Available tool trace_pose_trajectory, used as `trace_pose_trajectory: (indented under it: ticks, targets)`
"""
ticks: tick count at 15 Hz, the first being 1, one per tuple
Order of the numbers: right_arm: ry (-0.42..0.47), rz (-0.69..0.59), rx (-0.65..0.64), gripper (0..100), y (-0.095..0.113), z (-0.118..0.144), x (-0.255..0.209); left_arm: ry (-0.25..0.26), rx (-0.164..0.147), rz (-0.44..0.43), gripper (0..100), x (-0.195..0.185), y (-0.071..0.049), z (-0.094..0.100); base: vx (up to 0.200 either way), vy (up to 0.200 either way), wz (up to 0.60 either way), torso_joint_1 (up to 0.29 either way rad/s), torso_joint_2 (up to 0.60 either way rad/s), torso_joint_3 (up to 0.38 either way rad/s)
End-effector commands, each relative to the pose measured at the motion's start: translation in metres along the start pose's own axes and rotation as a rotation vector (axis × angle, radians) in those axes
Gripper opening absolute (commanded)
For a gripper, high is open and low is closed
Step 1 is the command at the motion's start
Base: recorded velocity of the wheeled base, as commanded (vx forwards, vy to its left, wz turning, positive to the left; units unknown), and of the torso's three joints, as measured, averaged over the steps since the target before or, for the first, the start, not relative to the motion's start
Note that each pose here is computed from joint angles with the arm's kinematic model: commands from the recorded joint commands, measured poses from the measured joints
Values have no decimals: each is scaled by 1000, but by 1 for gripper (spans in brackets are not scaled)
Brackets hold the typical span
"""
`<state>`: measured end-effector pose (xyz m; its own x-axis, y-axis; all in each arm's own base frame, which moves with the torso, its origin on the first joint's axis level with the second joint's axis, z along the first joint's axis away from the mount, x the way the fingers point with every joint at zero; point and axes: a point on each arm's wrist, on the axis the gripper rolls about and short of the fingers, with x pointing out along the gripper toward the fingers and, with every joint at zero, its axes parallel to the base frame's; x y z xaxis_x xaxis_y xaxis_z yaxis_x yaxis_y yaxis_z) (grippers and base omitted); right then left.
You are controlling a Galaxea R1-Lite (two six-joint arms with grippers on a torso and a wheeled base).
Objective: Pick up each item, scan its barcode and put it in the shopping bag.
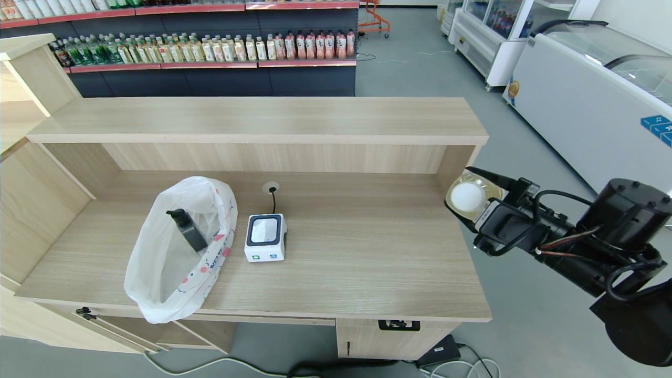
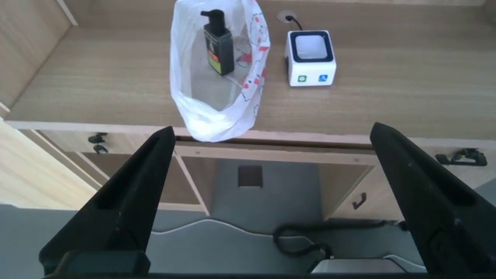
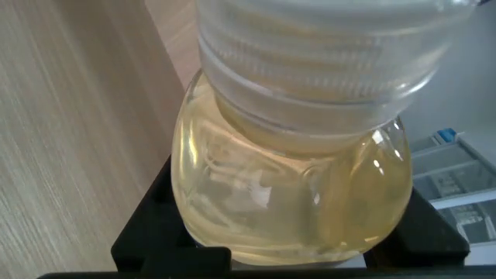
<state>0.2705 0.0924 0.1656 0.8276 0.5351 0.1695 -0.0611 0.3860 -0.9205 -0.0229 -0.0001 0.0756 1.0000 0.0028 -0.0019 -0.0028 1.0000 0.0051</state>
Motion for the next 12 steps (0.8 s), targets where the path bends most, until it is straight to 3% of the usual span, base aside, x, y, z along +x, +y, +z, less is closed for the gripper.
trace_pose_trajectory:
  ticks: [1, 12]
  targets:
    - [-1, 11, 3, 0, 4, -1, 2, 0, 1, 0, 100, 0, 0, 0, 0, 0, 0, 0, 0, 0]
    - [-52, -15, 7, 0, 1, 6, 21, 0, 1, 0, 100, 0, 0, 0, 0, 200, 0, 2, 5, 3]
